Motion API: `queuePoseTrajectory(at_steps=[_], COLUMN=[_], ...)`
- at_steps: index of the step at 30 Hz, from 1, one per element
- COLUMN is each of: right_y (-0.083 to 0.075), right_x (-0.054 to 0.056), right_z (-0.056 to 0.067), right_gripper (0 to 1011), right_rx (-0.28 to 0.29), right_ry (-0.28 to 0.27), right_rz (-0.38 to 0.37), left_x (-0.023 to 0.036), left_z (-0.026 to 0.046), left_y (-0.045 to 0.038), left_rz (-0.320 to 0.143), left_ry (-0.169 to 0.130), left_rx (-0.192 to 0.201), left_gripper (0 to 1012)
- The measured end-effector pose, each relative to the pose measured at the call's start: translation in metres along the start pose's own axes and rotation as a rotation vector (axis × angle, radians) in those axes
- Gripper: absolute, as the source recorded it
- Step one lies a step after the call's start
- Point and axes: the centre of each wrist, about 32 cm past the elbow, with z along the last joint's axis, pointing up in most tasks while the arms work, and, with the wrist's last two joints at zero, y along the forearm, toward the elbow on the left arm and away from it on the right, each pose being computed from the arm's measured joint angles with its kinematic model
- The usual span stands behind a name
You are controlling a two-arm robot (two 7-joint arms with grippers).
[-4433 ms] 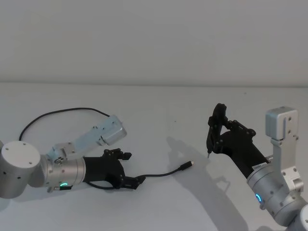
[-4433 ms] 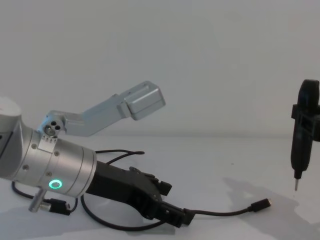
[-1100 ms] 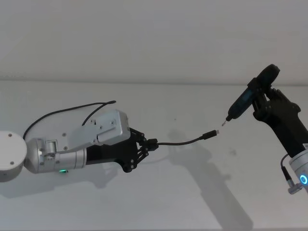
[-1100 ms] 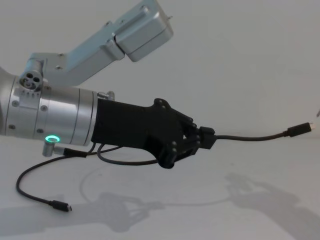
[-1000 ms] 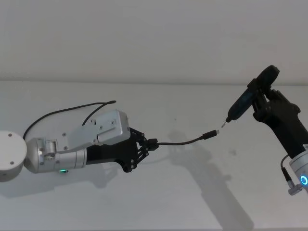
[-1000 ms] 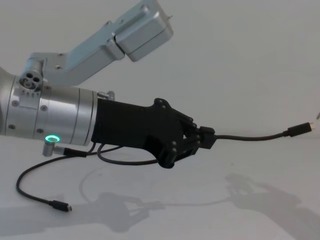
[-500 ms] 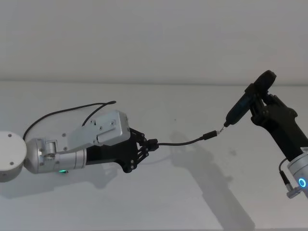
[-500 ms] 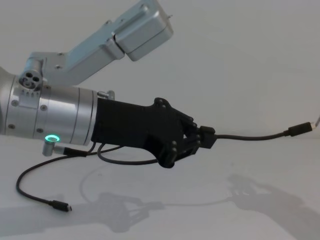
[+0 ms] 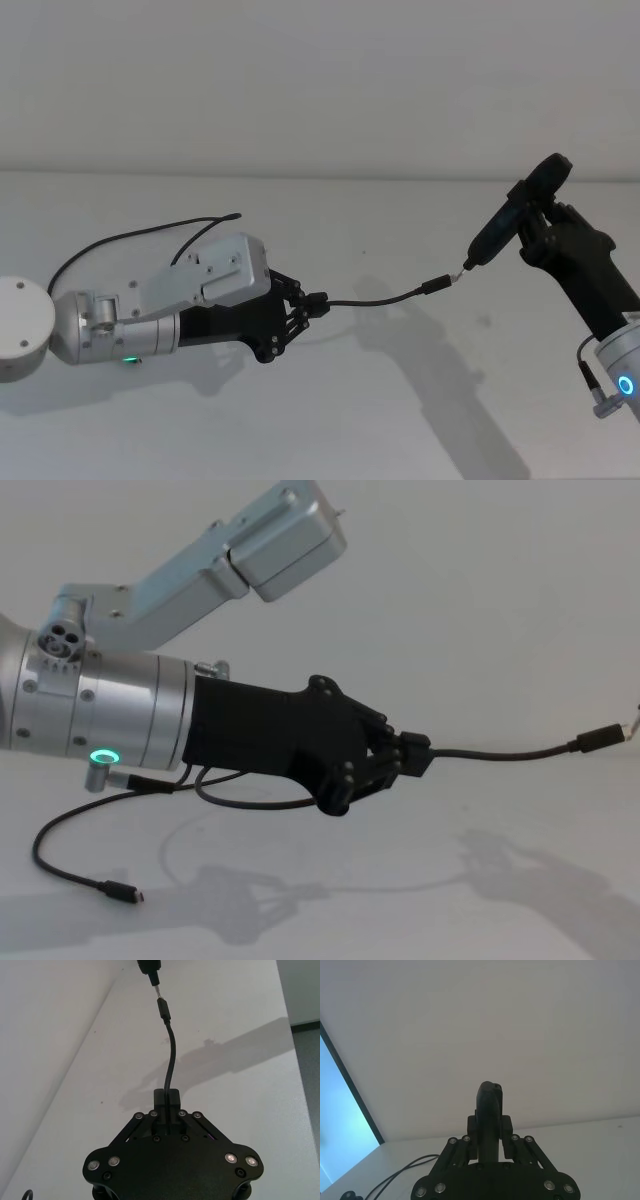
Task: Pick up the data cable with the one hand.
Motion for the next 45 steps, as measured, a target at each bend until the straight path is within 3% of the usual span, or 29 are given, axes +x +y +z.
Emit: queuePoseTrajectory(at_steps=[45], right_y=[-0.0076], right_x=[-0.0048], right_z=[0.002], right_gripper=[275], right_rx=[-0.001], right_ry=[-0.002], right_rz=[0.014], left_x=[0.0], left_z=[0.0], left_y=[0.0], left_rz=[0.0], left_ry=[0.0], left_rx=[0.0], left_gripper=[46])
